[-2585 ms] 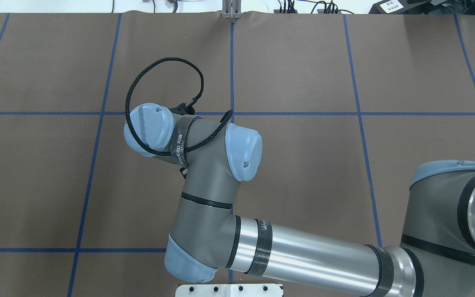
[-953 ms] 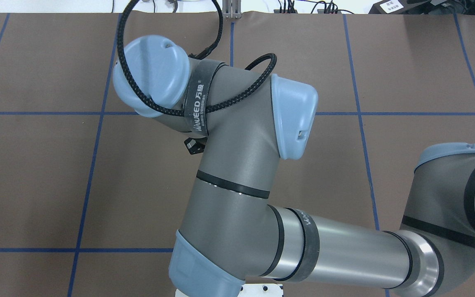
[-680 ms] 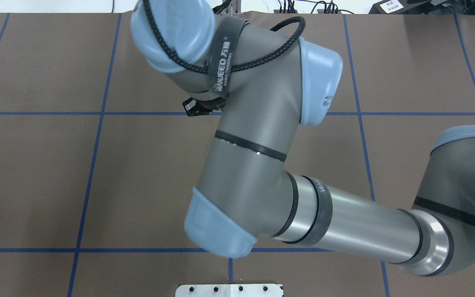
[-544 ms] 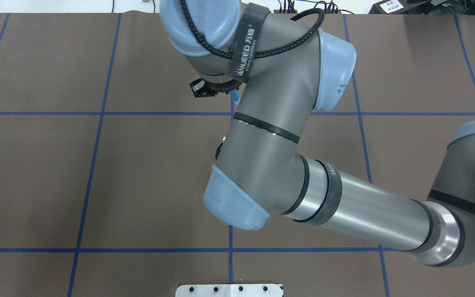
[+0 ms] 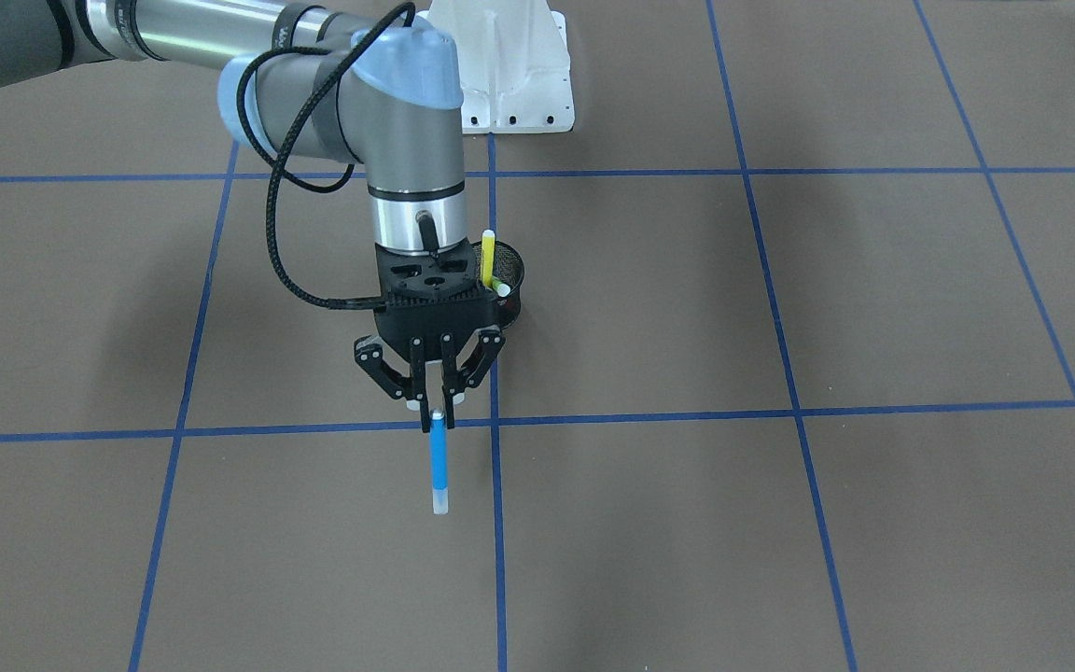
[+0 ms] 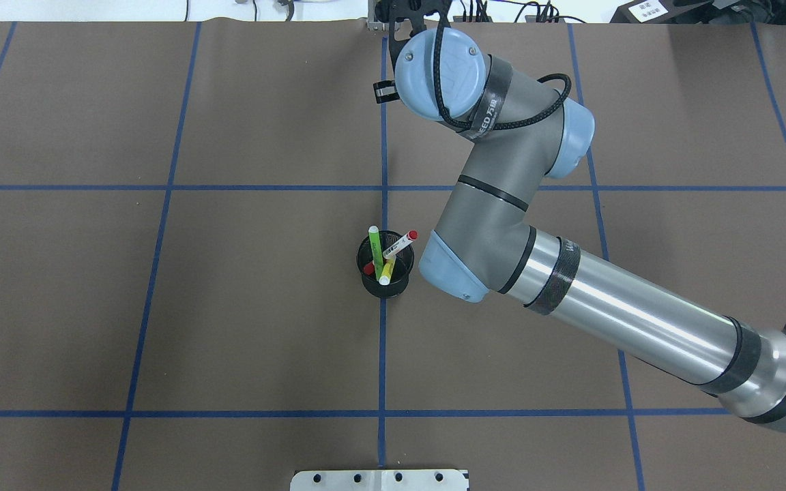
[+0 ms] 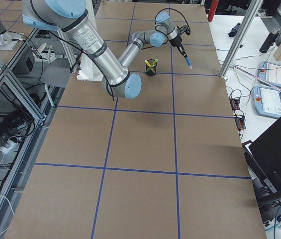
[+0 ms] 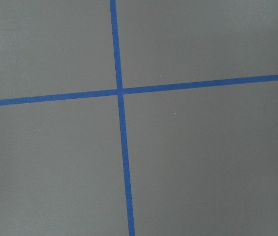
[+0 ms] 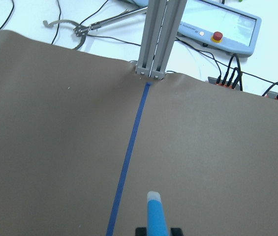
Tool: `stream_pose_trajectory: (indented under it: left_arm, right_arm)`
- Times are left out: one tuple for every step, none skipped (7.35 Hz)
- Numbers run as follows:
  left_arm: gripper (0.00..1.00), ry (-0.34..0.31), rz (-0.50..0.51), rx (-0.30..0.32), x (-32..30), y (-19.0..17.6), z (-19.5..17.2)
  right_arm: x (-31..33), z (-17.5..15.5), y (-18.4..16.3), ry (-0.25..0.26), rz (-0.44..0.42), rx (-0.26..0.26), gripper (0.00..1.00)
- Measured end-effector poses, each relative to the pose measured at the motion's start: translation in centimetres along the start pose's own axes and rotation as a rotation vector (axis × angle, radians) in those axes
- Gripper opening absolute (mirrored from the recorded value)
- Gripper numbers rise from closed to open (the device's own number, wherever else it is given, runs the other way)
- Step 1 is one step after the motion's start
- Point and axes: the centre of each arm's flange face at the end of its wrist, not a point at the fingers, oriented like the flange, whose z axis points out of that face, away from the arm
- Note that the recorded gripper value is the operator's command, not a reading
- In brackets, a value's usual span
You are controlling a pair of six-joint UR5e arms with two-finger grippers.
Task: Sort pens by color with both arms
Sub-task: 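Lift the blue pen out of the cup with the right gripper, then lay the blue pen on the table farther from the robot, open right gripper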
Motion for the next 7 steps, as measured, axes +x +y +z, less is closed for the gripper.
stream_pose_trajectory:
  left_arm:
    - [1.00, -0.001, 0.004, 0.005, 0.2, -0.4, -0.2]
    - [1.00, -0.001, 0.007, 0.008, 0.3, -0.7, -0.3]
    - [1.00, -0.002, 0.007, 0.009, 0.3, -1.1, -0.2]
    - [1.00, -0.002, 0.006, 0.008, 0.2, -1.2, -0.1]
    - [1.00, -0.003, 0.005, 0.007, 0.2, -1.3, -0.1]
    - [1.00, -0.003, 0.004, 0.007, 0.1, -1.3, -0.1]
    - [1.00, -0.003, 0.004, 0.006, 0.1, -1.3, -0.1]
  right_arm:
    - [1.7, 2.6, 1.3, 0.025, 0.021, 0.069, 0.00]
    - [3.5, 4.8, 3.0, 0.050, 0.039, 0.139, 0.00]
    - [4.7, 6.4, 5.6, 0.055, 0.052, 0.198, 0.00]
    - [5.2, 7.2, 8.4, 0.050, 0.055, 0.241, 0.00]
    - [5.5, 7.6, 10.9, 0.050, 0.054, 0.279, 0.00]
    - [5.7, 8.0, 12.8, 0.058, 0.047, 0.302, 0.00]
    - [6.0, 8.3, 14.0, 0.071, 0.041, 0.317, 0.00]
